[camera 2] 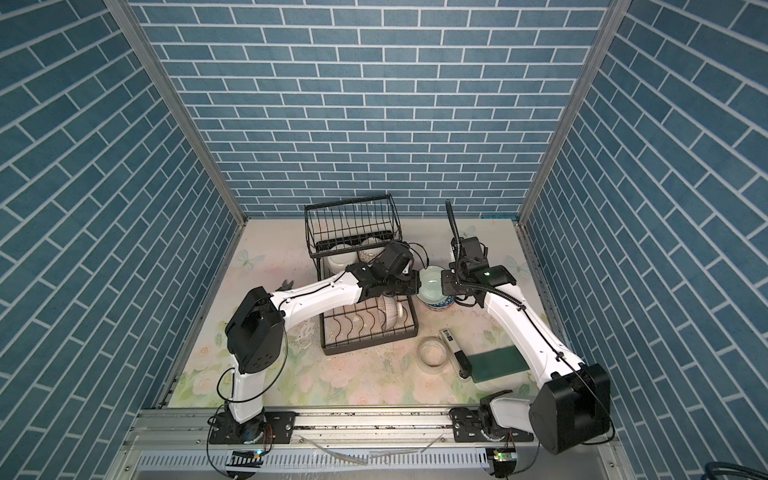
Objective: Load the bowls into the dish rack
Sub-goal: 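Grasp the teal striped bowl rim with the left gripper beside the right gripper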
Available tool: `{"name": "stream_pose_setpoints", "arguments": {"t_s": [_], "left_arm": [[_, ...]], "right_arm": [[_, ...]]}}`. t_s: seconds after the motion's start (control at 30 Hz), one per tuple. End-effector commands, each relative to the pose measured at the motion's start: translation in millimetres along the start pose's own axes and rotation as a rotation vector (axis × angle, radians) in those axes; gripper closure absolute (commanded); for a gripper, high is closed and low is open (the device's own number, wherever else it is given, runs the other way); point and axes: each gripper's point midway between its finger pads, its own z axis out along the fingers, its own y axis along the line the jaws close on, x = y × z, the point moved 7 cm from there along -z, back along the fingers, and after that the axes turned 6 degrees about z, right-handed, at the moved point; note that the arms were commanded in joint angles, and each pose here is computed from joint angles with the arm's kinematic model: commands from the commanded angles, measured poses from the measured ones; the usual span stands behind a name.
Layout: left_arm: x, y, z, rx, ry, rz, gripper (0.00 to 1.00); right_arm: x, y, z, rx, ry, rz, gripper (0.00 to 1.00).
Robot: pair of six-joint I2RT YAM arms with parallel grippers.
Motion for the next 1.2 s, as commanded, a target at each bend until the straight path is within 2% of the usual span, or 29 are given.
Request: {"name": "stream_pose_setpoints", "arguments": {"t_s": [0.0, 0.33, 0.47, 0.63, 0.83, 1.03, 1.17], "left_arm": [[-3, -7, 0, 0.037, -0.011, 0.010, 0.99], [-4, -9, -15, 0.049, -0.033, 0.033, 1.00], [-2, -7, -23, 0.049, -0.044, 0.034, 1.00], [3, -5, -34, 0.044, -0.050, 0.035, 1.00], [7, -9, -57, 0.004, -0.070, 0.083, 1.00], [9, -6, -85, -0.033, -0.107, 0.105, 1.00], [12, 1, -106, -0.090, -0.122, 0.113, 1.00]], "right_arm": [[-7, 9, -6, -0.078, -0.054, 0.009, 1.00], [-9, 18, -13, -0.152, -0.046, -0.006, 0.98], [-8, 23, -18, -0.202, -0.035, -0.011, 0.84], [-6, 28, -26, -0.223, -0.040, -0.025, 0.61], [-7, 34, -40, -0.242, -0.072, -0.032, 0.42], [-12, 43, -56, -0.271, -0.101, -0.045, 0.32], [-12, 55, -61, -0.273, -0.097, -0.077, 0.30]]}}
